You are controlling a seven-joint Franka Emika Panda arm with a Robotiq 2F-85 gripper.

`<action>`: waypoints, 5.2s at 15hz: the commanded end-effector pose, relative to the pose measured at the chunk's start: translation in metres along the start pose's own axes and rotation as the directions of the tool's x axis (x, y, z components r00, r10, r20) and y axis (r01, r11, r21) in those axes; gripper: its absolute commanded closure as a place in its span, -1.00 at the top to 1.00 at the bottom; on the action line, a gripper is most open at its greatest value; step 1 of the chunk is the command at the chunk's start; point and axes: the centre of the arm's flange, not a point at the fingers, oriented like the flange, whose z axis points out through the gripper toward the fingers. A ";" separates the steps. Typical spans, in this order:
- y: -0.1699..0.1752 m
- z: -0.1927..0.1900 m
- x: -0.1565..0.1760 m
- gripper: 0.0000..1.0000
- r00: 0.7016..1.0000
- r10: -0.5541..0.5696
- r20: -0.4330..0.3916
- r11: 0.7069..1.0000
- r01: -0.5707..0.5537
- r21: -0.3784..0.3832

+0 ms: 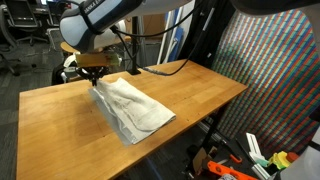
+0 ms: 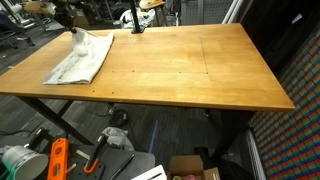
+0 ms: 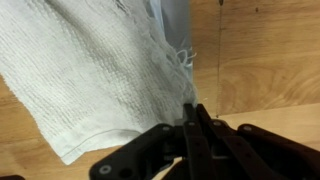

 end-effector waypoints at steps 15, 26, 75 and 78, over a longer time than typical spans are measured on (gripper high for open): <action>0.128 -0.043 -0.081 1.00 0.893 -0.403 0.198 0.915 0.398 0.069; 0.181 -0.029 -0.246 1.00 0.786 -0.573 0.232 0.818 0.565 0.106; 0.068 0.014 -0.228 0.46 0.868 -0.403 0.291 0.909 0.418 0.014; 0.070 0.019 -0.228 -0.02 0.888 -0.370 0.274 0.922 0.387 -0.008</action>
